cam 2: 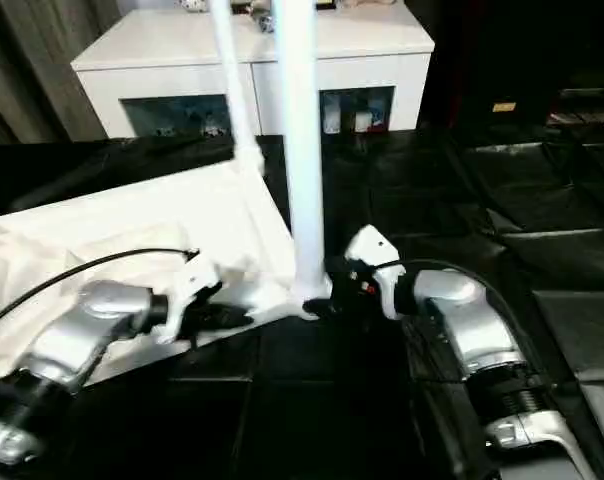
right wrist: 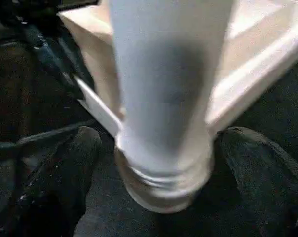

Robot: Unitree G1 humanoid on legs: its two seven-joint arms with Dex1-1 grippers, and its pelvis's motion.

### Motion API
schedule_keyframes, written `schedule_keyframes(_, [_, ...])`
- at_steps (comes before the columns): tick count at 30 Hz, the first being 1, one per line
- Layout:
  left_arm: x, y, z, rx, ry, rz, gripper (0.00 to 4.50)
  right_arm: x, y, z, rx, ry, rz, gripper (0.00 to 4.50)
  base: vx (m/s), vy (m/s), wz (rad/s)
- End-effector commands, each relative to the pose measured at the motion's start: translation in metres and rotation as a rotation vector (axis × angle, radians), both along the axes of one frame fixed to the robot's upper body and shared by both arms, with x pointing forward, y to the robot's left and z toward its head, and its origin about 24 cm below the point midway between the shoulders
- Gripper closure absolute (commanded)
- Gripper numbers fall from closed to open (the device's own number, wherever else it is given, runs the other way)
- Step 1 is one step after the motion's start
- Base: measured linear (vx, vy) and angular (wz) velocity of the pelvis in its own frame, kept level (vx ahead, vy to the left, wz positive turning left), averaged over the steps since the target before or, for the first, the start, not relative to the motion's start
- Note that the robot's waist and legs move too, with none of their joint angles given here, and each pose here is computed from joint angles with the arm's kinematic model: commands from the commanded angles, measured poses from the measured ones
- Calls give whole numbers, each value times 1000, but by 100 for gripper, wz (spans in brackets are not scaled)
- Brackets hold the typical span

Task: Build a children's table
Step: Rotate leg to tighten

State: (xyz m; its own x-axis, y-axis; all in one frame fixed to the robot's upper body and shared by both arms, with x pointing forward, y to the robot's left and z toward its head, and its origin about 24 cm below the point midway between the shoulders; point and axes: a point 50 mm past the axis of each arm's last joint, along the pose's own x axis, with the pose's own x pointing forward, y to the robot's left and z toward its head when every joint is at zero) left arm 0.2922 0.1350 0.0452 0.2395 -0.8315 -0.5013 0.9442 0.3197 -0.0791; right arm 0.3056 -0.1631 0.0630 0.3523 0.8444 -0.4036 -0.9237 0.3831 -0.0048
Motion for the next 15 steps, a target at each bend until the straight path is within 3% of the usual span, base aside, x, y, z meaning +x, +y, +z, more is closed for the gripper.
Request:
schedule_keyframes(1, [2, -3, 11, -24, -29, -32, 450, -2, 3, 4, -5, -6, 40, 52, 0, 0, 0])
schedule_keyframes(15, [-2, -2, 10, -22, -13, -48, 450, -2, 5, -2, 24, 35, 39, 151, 0, 0, 0])
